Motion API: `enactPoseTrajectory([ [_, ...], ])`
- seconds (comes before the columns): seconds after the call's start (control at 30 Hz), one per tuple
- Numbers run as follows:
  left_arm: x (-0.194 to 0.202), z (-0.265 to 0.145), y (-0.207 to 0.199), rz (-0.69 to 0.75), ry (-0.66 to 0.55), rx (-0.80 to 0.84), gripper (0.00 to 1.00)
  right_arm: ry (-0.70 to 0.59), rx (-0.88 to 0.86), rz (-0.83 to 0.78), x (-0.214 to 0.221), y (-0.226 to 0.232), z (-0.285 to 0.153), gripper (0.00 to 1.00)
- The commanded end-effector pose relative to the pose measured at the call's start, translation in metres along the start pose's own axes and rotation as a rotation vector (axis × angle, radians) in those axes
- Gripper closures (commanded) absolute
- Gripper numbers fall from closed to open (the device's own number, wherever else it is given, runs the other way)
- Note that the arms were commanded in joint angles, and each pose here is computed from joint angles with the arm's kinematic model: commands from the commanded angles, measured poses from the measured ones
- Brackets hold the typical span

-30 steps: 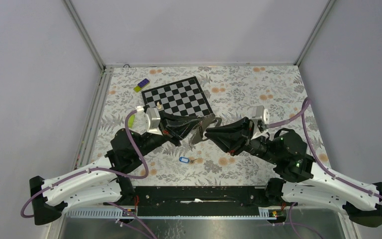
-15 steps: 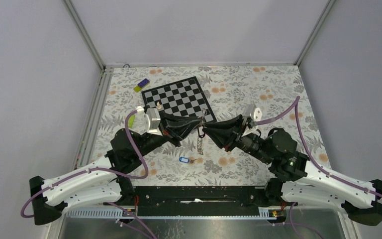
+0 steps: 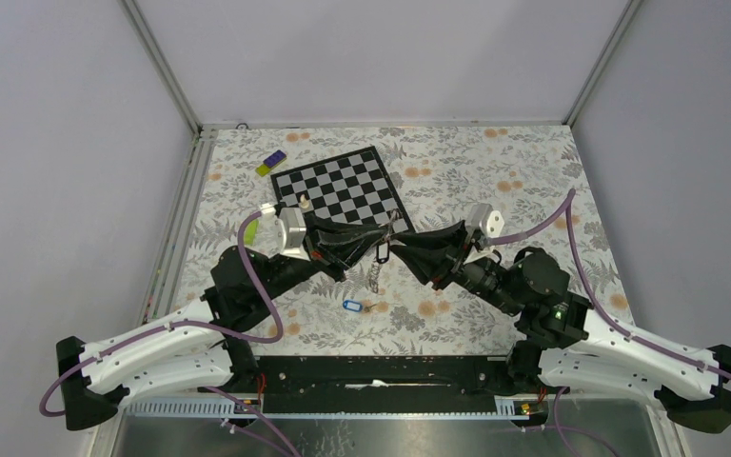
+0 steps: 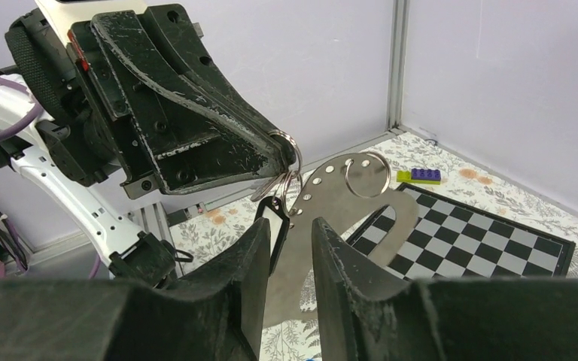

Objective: Remove the keys from the keyring

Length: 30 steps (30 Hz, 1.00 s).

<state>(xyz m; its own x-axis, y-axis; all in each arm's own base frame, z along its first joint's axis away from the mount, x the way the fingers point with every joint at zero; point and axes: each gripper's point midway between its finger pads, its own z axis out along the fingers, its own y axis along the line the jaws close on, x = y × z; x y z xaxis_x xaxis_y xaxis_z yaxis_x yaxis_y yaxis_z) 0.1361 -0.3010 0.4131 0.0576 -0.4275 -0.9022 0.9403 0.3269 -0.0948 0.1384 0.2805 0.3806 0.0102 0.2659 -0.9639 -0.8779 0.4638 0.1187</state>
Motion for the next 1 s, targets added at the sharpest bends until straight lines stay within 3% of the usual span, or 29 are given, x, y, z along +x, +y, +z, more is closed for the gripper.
enactPoseTrajectory([
  [0.0,-0.039,0.004,-0.01,0.005,-0.115,0.042,1.0,-0.074,-0.013,-0.02,-0.021,0.003,0.005,0.66],
  [0.97,-0.035,0.004,-0.015,-0.009,-0.108,0.074,1.0,-0.107,-0.027,-0.065,-0.033,0.005,0.012,0.66],
])
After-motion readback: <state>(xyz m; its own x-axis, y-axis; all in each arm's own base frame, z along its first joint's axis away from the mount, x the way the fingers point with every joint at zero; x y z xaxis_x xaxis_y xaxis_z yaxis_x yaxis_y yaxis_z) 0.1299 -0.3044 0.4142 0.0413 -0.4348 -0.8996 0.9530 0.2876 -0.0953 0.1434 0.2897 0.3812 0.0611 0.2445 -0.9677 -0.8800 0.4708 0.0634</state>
